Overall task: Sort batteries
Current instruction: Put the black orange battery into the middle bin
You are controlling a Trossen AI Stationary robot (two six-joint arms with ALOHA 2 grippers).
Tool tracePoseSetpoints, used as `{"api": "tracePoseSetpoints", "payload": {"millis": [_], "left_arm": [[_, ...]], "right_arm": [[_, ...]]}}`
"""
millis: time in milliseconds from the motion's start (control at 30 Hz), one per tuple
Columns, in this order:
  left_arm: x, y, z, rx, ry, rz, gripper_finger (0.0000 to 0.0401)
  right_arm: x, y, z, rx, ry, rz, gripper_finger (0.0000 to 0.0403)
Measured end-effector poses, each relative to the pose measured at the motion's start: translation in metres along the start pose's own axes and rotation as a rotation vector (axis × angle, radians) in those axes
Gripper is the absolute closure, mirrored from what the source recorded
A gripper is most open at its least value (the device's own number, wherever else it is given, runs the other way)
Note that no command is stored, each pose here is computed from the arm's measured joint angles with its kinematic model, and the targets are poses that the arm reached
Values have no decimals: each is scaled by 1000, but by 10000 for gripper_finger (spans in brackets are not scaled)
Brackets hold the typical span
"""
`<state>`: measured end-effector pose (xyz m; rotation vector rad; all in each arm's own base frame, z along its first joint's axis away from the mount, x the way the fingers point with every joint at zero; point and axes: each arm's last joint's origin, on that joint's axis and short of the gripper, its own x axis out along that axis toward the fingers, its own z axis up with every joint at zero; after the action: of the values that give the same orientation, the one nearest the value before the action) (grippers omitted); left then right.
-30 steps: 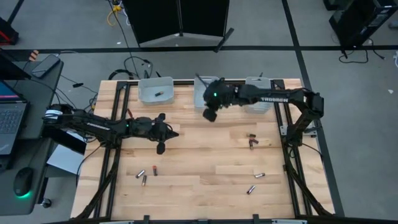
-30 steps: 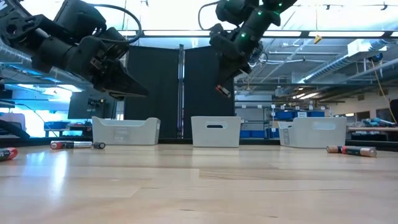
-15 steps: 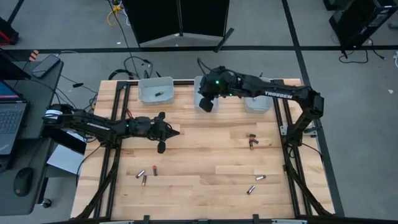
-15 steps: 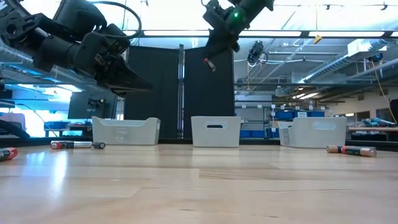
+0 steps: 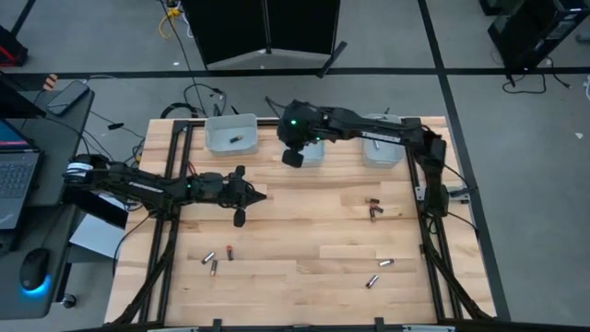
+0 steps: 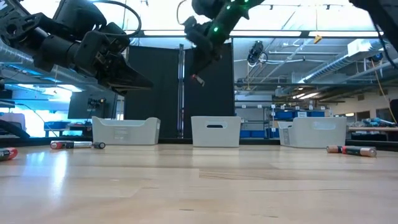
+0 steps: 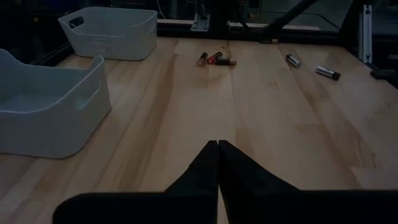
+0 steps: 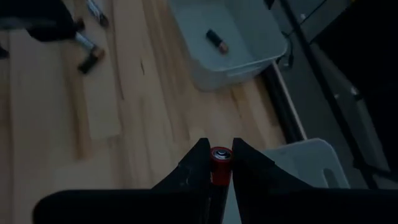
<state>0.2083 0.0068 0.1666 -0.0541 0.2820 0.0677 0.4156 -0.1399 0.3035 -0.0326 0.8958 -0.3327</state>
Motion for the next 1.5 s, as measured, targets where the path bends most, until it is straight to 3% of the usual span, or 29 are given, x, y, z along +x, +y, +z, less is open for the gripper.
{"api": "tracePoseSetpoints", "payload": {"millis": [133, 267, 567, 833, 1500], "left_arm": [[0, 0, 0, 22, -2, 0, 387], [0, 0, 2, 38, -16, 0, 387], [0, 0, 1, 26, -14, 0, 387], [0, 0, 1, 21, -9, 1, 387], [0, 0, 1, -6, -7, 8, 387]], "right_arm": [[25, -8, -10, -32, 82, 5, 348], [49, -21, -22, -2, 150, 44, 348], [90, -57, -45, 76, 225, 12, 348], [104, -84, -63, 135, 284, 24, 348], [110, -97, -81, 176, 309, 40, 348]]}}
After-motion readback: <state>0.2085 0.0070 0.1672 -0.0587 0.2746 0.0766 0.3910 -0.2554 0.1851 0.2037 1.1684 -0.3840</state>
